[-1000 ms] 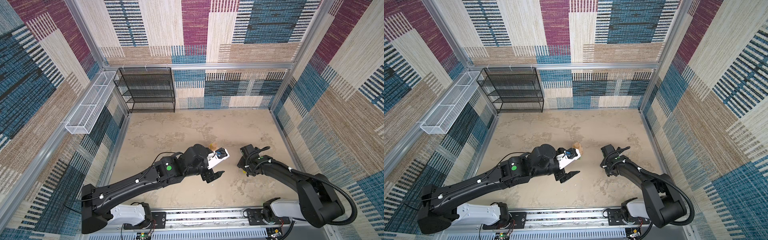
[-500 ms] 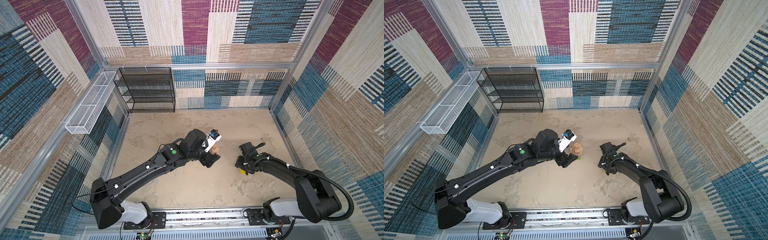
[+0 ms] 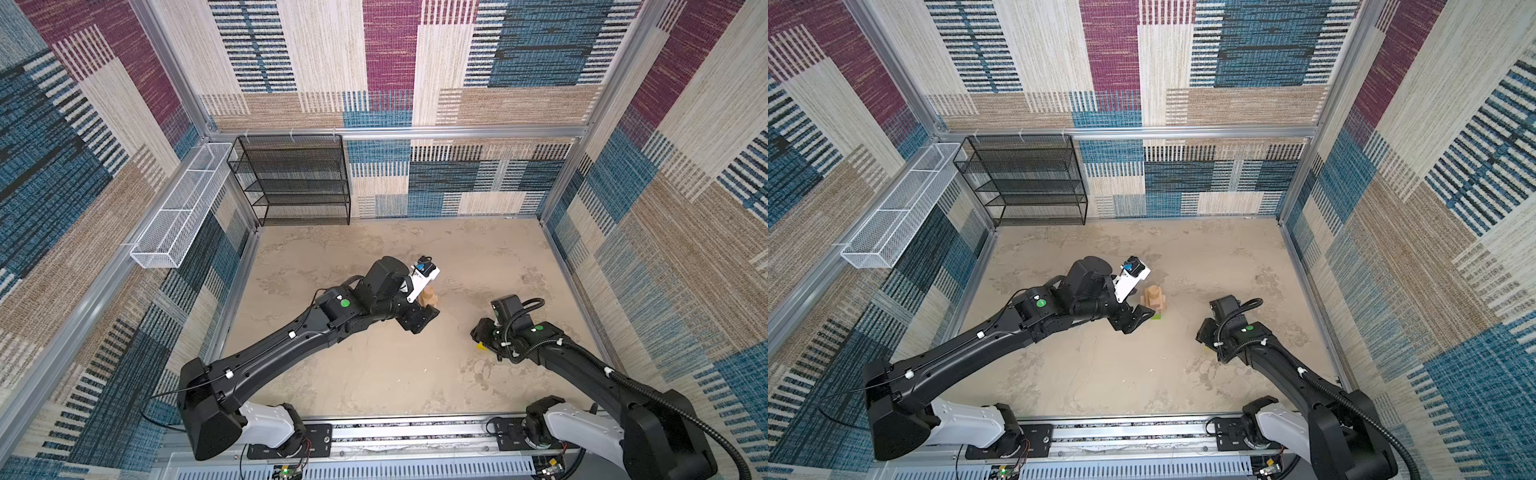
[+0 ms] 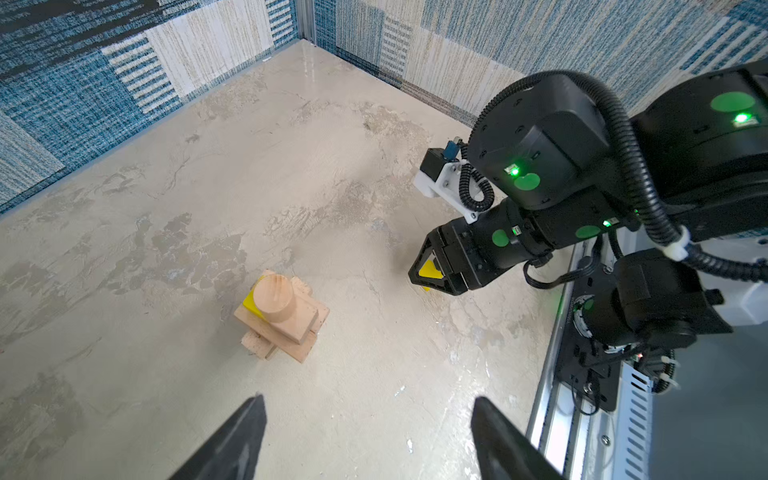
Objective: Build the wood block tower
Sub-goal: 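Lower the right gripper around the yellow half-round block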
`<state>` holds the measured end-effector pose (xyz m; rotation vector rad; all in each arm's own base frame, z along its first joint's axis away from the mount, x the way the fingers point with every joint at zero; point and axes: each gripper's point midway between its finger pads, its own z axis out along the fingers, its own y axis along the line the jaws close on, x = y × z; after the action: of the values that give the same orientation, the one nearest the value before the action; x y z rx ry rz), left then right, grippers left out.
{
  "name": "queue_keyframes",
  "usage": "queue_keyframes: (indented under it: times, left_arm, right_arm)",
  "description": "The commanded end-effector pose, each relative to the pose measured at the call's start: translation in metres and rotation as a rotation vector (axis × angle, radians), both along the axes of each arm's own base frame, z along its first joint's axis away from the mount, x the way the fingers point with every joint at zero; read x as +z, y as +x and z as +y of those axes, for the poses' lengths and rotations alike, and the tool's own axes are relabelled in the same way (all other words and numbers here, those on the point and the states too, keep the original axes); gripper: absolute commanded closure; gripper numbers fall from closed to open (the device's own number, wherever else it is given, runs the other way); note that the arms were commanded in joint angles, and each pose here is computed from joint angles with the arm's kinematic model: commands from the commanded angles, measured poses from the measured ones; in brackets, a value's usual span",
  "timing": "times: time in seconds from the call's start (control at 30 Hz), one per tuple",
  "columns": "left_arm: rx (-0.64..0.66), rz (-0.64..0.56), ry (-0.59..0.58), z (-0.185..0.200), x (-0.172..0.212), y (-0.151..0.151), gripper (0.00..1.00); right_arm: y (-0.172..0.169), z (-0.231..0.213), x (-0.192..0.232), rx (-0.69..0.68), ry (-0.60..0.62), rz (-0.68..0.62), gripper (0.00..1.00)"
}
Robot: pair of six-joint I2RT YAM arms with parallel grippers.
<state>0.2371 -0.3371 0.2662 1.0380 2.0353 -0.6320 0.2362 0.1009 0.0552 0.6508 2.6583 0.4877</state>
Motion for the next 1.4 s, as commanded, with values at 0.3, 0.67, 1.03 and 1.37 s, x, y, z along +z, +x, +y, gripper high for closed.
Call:
queue_keyframes:
  times: [0.3,0.67,1.03,1.37]
  left_arm:
    - [0.006,0.013,-0.016,0.002,0.002,0.0,0.18]
    - [0.013,0.005,-0.017,0.005,0.005,0.001,0.19]
    - [0.01,0.035,-0.038,0.0,0.004,-0.001,0.19]
    - [0.024,0.036,-0.038,0.001,0.001,0.002,0.19]
  right_arm:
    - [0.028,-0.007,0.004,0.069,-0.127,-0.075,0.41]
    - [0.008,0.001,-0.013,0.114,-0.087,0.037,0.43]
    - [-0.037,0.016,-0.001,0.101,0.116,0.073,0.49]
    - [-0.004,0.001,0.018,0.16,-0.083,0.031,0.38]
